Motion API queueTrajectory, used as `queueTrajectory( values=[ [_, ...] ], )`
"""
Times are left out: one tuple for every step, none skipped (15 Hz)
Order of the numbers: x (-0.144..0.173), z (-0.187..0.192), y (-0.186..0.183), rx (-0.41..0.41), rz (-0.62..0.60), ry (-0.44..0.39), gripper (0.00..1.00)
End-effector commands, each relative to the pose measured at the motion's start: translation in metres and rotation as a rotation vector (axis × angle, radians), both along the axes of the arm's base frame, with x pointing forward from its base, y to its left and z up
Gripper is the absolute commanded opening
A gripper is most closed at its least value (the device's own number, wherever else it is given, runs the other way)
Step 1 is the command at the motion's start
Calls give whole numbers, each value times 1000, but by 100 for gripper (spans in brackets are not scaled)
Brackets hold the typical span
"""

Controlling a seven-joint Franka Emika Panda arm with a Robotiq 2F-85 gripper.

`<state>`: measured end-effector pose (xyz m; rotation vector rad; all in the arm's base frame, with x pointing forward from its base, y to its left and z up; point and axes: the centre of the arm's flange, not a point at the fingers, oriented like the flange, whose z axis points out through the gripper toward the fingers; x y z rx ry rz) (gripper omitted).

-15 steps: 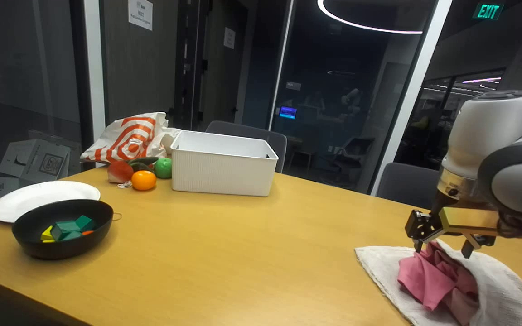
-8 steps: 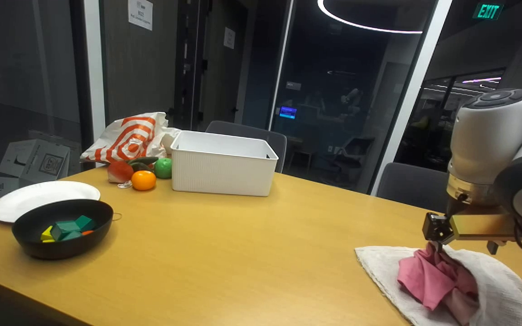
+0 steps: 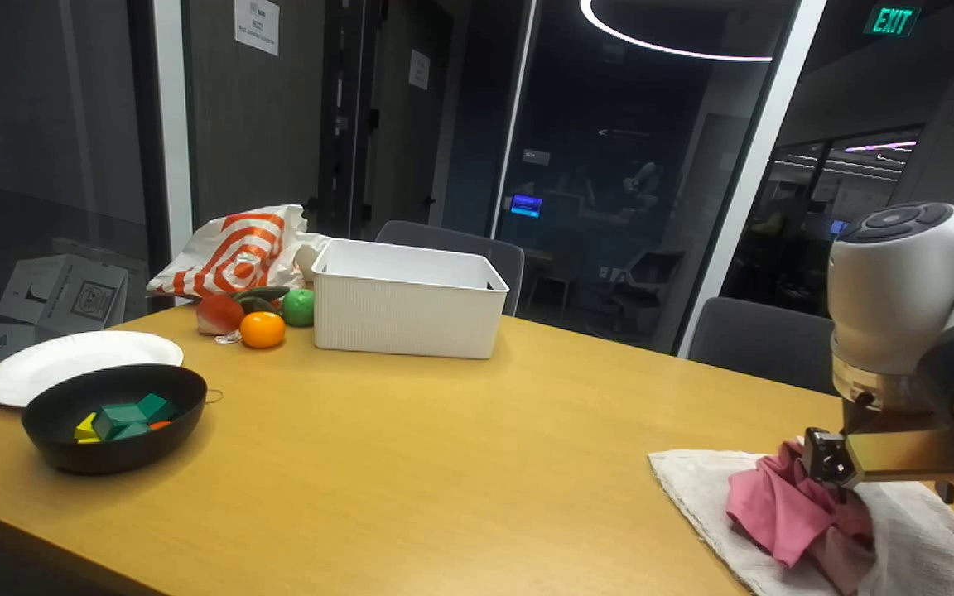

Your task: Unfold the towel, then remove the peach and pinks shirts from the towel

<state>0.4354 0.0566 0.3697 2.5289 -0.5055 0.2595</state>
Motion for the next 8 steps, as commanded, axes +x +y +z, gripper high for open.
queueTrajectory(
  values=[
    [-7, 2, -10, -86, -2, -27, 100],
    [-8, 4, -13, -112, 0, -29, 100],
    [-8, 4, -16, -134, -1, -29, 100],
    [-8, 3, -19, -146, -2, -22, 100],
    [-8, 2, -21, -156, -2, -18, 78],
    [-8, 0, -21, -148, -2, -12, 75],
    [-8, -2, -22, -147, -5, -7, 66],
    [-9, -2, -21, -143, -5, -3, 58]
  ],
)
